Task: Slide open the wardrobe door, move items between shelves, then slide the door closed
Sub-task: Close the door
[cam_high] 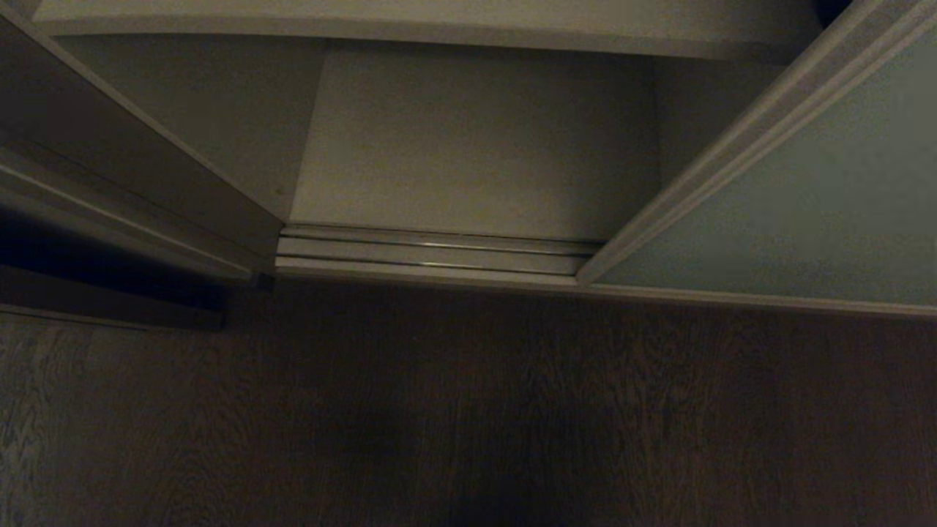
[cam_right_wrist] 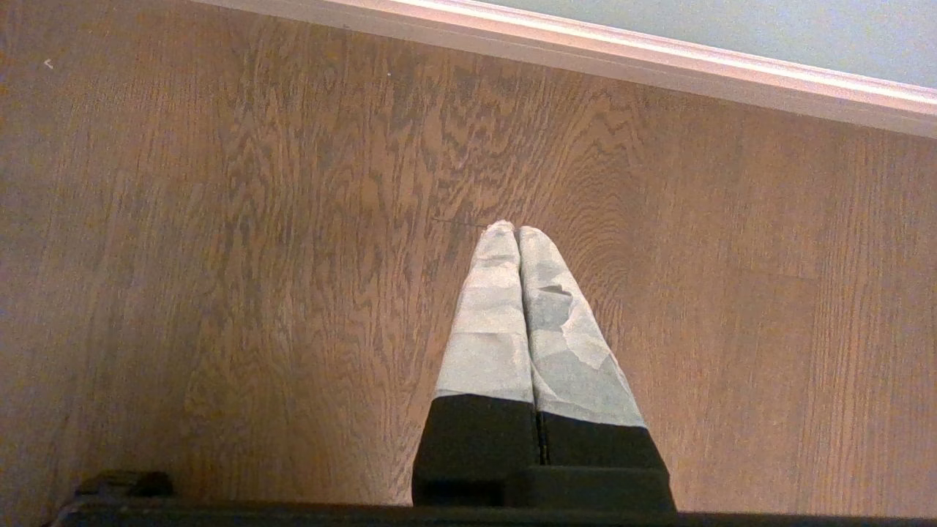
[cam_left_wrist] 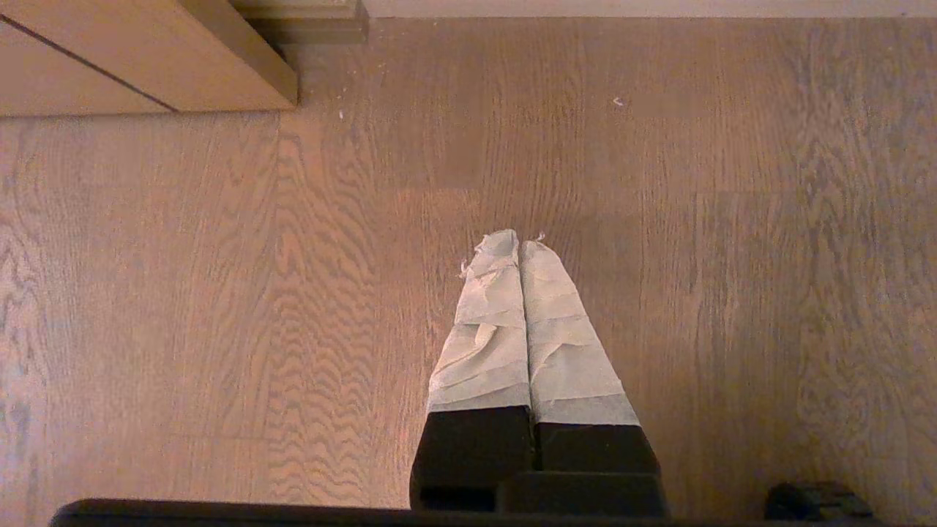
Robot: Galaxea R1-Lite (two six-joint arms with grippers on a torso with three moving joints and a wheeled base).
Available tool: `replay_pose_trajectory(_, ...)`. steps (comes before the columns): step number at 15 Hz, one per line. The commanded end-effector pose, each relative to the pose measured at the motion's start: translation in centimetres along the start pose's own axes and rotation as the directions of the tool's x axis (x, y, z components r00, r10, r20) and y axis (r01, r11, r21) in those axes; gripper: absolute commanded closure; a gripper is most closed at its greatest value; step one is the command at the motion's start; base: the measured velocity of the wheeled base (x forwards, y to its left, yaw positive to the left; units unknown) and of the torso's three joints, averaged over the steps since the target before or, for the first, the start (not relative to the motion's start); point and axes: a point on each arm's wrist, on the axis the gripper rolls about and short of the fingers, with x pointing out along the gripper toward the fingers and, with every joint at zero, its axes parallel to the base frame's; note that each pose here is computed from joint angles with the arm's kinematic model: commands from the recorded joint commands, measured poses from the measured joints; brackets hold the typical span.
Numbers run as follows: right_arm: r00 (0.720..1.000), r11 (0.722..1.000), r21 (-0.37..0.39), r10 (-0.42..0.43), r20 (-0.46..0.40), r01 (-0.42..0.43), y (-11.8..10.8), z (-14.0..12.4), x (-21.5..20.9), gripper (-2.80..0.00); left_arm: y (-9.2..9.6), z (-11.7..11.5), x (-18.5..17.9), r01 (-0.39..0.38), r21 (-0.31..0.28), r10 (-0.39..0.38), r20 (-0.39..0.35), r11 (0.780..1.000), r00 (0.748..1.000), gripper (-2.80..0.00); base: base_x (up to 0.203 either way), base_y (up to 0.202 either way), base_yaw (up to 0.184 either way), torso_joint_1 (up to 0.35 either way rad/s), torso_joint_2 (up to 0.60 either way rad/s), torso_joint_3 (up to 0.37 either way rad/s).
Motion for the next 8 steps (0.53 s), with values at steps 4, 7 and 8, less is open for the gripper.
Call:
replay_pose_trajectory(4,1.0,0.995,-0.1,0.032,0.002,-0.031,0.06,0.01,0.01,0.0,0.0,0.0,0.01,0.001,0.0,-0.001,-0.001,1.0,1.0,0.0,0.0,0.0,0.0,0.0,0.0,0.0)
replay_pose_trajectory(7,0.999,0.995,-0.095,0.034,0.0,-0.034,0.07,0.0,0.01,0.0,0.0,0.0,0.01,0.001,0.003,-0.001,-0.001,1.0,1.0,0.0,0.0,0.0,0.0,0.0,0.0,0.0)
replay_pose_trajectory(8,0.999,0.995,-0.097,0.033,0.002,-0.033,0.07,0.01,0.01,0.0,-0.01,-0.01,0.01,0.004,0.008,-0.004,-0.003,1.0,1.0,0.0,0.0,0.0,0.0,0.0,0.0,0.0)
